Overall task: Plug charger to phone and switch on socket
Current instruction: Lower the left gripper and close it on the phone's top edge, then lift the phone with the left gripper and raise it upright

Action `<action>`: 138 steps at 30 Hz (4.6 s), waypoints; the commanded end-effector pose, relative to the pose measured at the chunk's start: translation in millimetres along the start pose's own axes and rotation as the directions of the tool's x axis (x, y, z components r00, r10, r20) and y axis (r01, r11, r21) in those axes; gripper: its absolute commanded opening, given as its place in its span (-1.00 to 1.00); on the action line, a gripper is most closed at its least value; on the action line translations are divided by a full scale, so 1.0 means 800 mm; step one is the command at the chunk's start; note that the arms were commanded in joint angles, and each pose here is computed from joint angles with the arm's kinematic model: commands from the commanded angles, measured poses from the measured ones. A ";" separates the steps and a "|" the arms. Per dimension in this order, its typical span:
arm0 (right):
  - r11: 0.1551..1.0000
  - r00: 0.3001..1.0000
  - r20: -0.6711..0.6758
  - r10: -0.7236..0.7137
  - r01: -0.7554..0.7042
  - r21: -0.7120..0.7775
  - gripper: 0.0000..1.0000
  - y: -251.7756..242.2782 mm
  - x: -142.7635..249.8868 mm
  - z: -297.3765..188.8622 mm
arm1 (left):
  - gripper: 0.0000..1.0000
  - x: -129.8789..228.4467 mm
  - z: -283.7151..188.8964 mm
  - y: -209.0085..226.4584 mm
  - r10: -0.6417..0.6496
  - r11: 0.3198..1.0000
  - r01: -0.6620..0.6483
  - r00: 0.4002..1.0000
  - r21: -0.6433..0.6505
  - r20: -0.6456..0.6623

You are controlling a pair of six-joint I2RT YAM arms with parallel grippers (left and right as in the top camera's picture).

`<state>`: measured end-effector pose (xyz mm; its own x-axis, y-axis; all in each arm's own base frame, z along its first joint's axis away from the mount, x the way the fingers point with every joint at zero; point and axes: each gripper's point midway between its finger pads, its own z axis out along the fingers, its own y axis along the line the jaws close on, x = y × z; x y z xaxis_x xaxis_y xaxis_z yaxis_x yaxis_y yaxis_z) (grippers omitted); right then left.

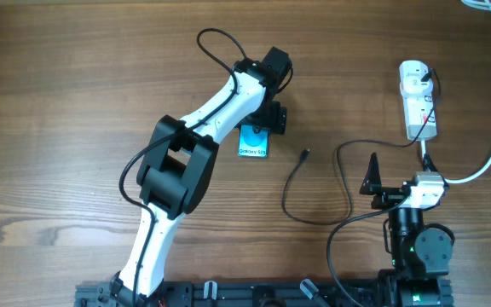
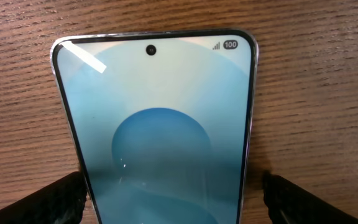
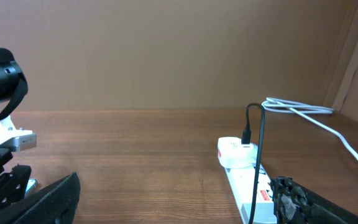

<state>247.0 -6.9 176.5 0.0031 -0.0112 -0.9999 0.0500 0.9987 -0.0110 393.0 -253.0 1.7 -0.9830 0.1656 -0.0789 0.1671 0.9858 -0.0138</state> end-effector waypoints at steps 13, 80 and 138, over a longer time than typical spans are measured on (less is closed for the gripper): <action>1.000 1.000 0.010 0.014 -0.014 0.006 1.00 -0.002 -0.002 0.000 | 0.63 -0.005 0.006 0.006 -0.010 1.000 0.010 1.000 -0.028 0.009; 1.000 1.000 0.010 0.014 -0.014 0.006 1.00 -0.002 -0.002 0.000 | 0.35 -0.030 -0.256 0.005 -0.079 0.143 0.518 0.855 0.843 -0.512; 1.000 1.000 0.010 0.014 -0.014 0.006 1.00 -0.002 -0.002 0.000 | 0.37 -0.029 -0.286 0.078 -0.113 -0.058 0.698 0.706 0.714 -0.699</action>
<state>247.0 -6.9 176.6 0.0034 -0.0111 -0.9999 0.0500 0.9987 -0.0110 411.7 -187.5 205.0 -0.7279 -0.0126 0.6856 -0.6839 0.0865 -0.7244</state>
